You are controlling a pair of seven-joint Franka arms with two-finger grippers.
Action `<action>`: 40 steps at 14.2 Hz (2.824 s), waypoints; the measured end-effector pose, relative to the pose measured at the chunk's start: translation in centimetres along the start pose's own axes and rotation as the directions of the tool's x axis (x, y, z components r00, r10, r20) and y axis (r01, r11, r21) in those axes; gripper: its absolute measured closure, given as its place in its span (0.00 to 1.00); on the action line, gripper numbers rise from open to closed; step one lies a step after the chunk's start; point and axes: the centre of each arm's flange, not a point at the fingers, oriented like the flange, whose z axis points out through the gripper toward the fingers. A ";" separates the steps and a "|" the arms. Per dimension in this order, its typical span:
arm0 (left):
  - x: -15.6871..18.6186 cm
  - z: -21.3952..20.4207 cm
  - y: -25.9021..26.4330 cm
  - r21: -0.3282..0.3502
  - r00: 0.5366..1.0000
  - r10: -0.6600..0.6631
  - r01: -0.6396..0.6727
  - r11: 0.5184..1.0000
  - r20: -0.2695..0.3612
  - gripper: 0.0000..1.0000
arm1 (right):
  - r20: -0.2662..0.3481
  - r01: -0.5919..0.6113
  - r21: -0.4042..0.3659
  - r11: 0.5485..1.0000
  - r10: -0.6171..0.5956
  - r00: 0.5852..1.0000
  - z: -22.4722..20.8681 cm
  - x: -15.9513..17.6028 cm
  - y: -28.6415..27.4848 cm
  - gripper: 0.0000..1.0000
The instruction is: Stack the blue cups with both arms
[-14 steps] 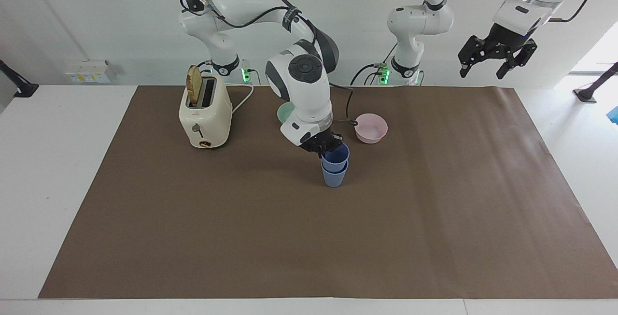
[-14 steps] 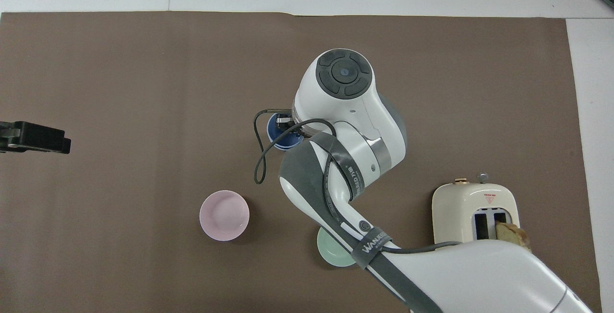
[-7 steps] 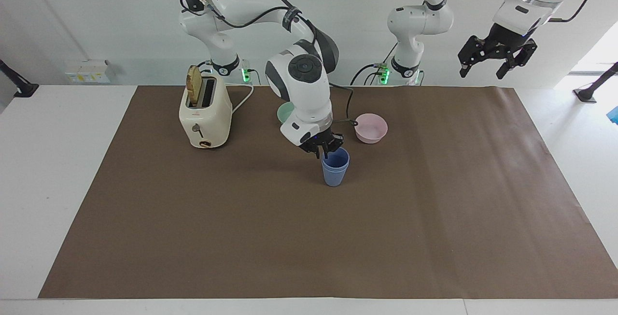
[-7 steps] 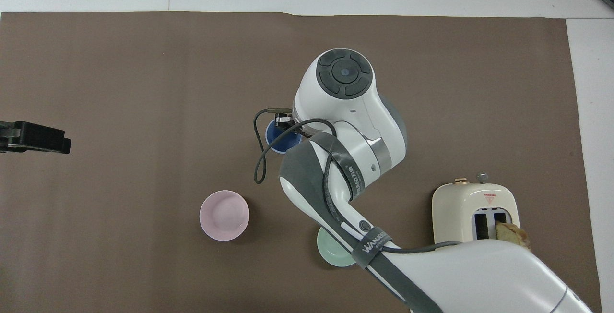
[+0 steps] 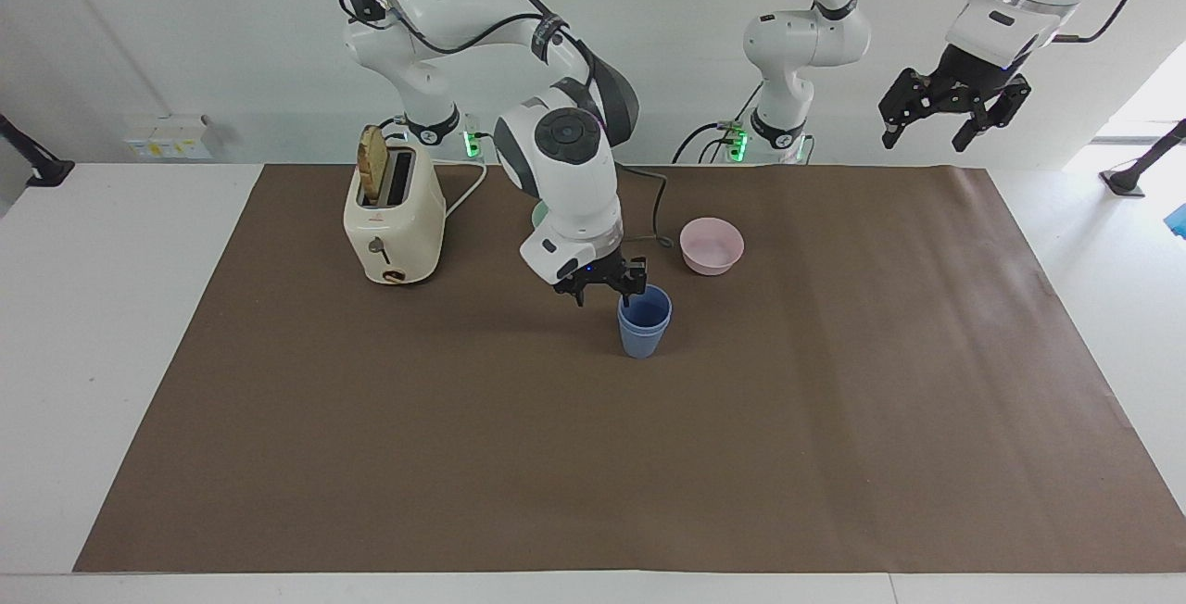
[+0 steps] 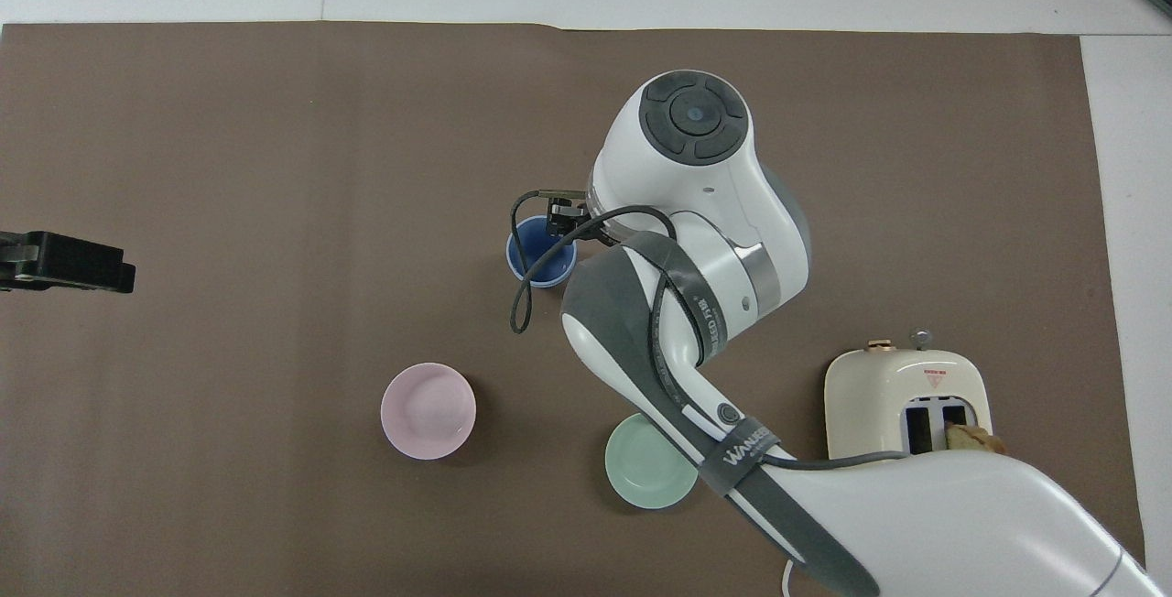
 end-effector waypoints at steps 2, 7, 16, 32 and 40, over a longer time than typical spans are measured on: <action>0.0 0.0 0.0 0.000 1.000 0.000 0.000 1.000 0.000 0.00 | 0.005 0.004 -0.015 1.000 -0.004 1.000 -2.5 1.0 3.0 0.00; 0.0 0.0 0.0 0.000 1.000 0.000 0.000 1.000 0.000 0.00 | 0.003 0.068 -0.075 0.995 -0.068 0.998 -9.0 2.3 11.1 0.00; 0.0 0.0 0.0 0.000 1.000 0.000 0.000 1.000 0.000 0.00 | -0.015 0.145 -0.141 0.979 -0.149 0.989 -18.5 2.3 25.1 0.00; 0.0 0.0 0.0 0.000 1.000 0.000 0.000 1.000 0.000 0.00 | -0.047 0.102 -0.166 0.981 -0.111 0.993 -24.4 -1.3 29.0 0.00; 0.0 0.0 0.0 0.000 1.000 0.000 0.000 1.000 0.000 0.00 | -0.050 0.067 -0.165 0.984 -0.076 0.996 -24.6 -1.0 31.1 0.00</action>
